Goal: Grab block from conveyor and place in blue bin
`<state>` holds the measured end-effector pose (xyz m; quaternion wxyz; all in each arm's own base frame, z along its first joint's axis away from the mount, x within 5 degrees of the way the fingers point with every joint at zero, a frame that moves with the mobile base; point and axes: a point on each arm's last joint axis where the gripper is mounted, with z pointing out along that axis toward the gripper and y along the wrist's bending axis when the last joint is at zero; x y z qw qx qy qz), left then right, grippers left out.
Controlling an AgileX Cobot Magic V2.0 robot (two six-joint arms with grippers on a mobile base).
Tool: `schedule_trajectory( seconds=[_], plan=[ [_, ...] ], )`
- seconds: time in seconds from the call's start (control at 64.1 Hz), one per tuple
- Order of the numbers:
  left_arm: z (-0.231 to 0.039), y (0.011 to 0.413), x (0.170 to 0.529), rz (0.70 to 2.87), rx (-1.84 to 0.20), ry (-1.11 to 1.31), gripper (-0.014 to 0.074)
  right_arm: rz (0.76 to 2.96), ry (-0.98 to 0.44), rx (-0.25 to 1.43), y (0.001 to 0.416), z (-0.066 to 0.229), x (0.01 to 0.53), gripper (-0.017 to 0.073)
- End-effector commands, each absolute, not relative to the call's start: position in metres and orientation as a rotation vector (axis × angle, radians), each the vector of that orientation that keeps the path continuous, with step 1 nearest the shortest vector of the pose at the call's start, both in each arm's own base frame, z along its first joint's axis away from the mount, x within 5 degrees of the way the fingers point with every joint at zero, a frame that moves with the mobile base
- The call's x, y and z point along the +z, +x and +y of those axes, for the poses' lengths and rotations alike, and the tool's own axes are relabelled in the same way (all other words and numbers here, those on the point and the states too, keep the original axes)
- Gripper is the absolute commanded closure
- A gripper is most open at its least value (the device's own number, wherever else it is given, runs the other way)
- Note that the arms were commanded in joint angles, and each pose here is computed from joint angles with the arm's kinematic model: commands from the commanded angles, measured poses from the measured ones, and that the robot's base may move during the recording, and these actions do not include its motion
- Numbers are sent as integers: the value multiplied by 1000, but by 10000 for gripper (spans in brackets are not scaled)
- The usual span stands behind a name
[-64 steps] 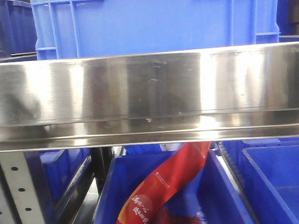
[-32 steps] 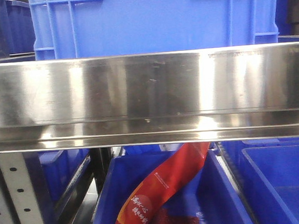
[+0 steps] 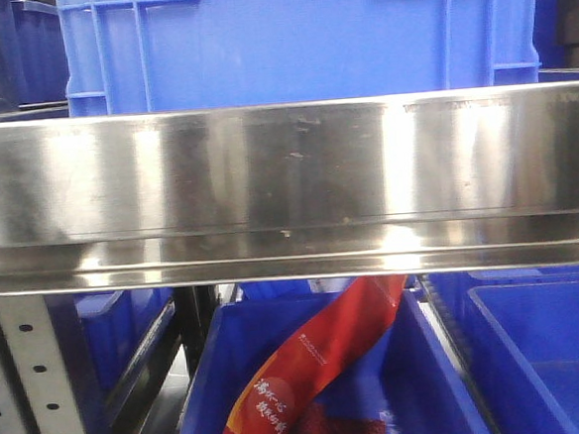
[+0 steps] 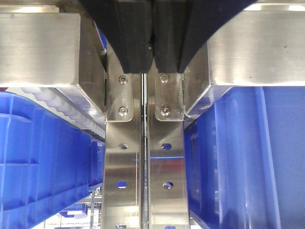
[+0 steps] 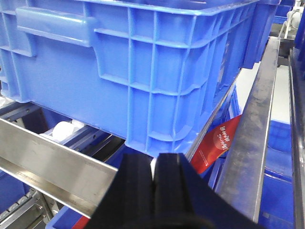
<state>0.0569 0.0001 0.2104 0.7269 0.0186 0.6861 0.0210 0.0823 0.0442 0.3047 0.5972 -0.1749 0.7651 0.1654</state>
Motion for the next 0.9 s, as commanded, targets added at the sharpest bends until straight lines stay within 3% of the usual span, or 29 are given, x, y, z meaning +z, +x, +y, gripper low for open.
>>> schedule_trajectory(
  seconds=[0.0,0.218,0.592,0.889],
  plan=[
    [0,56,212,1493,49,36,704,1748,-407,377,82,44,306,712],
    [0,56,212,1493,49,36,704,1742,-395,369,81,42,306,712],
    [0,56,212,1493,49,36,704,1572,-75,122,64,8,270,712],
    [0,56,212,1493,49,36,704,1528,5,44,56,2,220,712]
  ],
)
